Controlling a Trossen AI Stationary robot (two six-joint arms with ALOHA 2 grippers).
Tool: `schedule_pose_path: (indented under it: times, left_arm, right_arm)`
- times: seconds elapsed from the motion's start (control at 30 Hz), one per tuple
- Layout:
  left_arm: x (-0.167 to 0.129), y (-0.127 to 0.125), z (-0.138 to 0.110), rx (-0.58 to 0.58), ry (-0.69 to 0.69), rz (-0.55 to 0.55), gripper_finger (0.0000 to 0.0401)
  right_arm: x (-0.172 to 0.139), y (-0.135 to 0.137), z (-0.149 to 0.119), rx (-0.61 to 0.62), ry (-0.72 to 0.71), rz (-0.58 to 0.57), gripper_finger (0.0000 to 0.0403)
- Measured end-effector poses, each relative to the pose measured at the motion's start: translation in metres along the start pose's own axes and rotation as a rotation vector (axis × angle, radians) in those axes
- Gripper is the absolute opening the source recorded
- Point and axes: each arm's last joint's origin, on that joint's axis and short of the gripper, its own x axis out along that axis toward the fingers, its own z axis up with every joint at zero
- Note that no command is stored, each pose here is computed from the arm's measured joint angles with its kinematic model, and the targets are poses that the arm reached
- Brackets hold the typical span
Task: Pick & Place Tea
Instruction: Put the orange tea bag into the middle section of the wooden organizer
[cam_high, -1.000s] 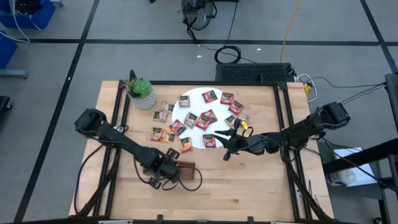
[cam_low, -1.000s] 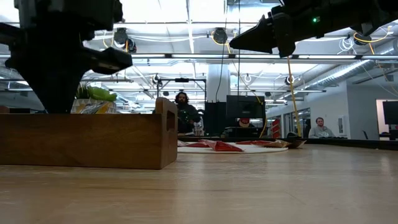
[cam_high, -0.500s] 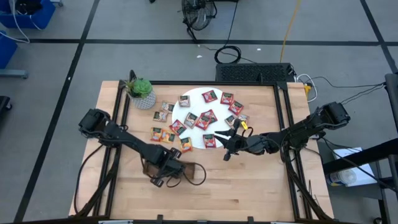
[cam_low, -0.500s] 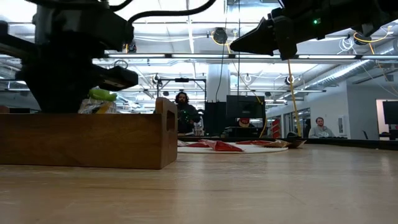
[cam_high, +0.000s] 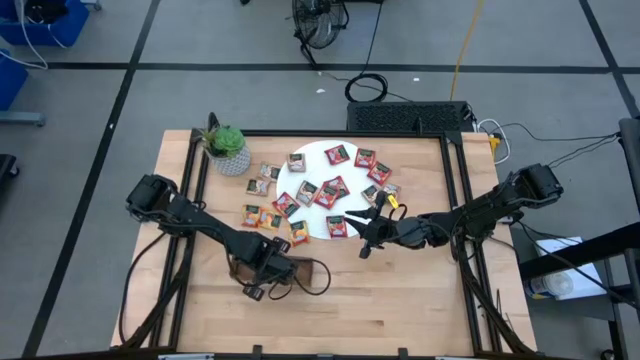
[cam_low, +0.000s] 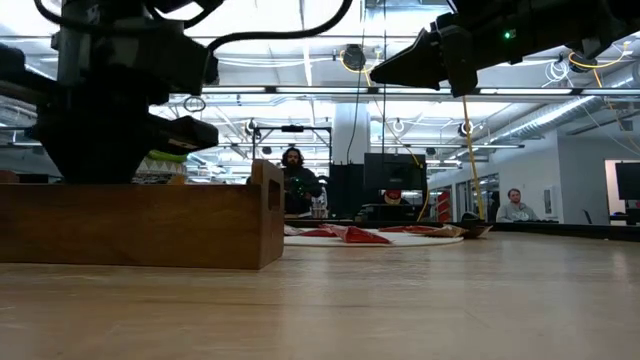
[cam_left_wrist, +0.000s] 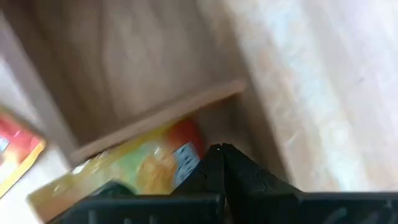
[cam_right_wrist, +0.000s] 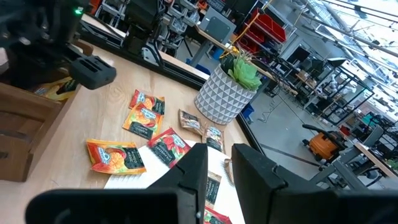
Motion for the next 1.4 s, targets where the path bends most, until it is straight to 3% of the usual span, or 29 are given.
schedule_pose_path:
  times: [0.47, 0.6, 0.97, 1.4]
  left_arm:
    - [-0.001, 0.006, 0.000, -0.046, -0.008, 0.002, 0.0003]
    - [-0.001, 0.005, 0.000, -0.045, -0.013, -0.041, 0.0002]
    - [0.024, 0.007, 0.003, -0.048, 0.050, -0.051, 0.0001]
    - [0.018, 0.004, 0.001, -0.071, 0.052, 0.200, 0.0003]
  right_arm:
    - [0.000, 0.000, 0.000, 0.001, 0.000, 0.000, 0.0061]
    - [0.000, 0.000, 0.000, 0.001, 0.000, 0.000, 0.0061]
    - [0.000, 0.000, 0.000, 0.008, -0.001, 0.001, 0.0061]
    - [0.000, 0.000, 0.000, 0.013, -0.001, 0.000, 0.0061]
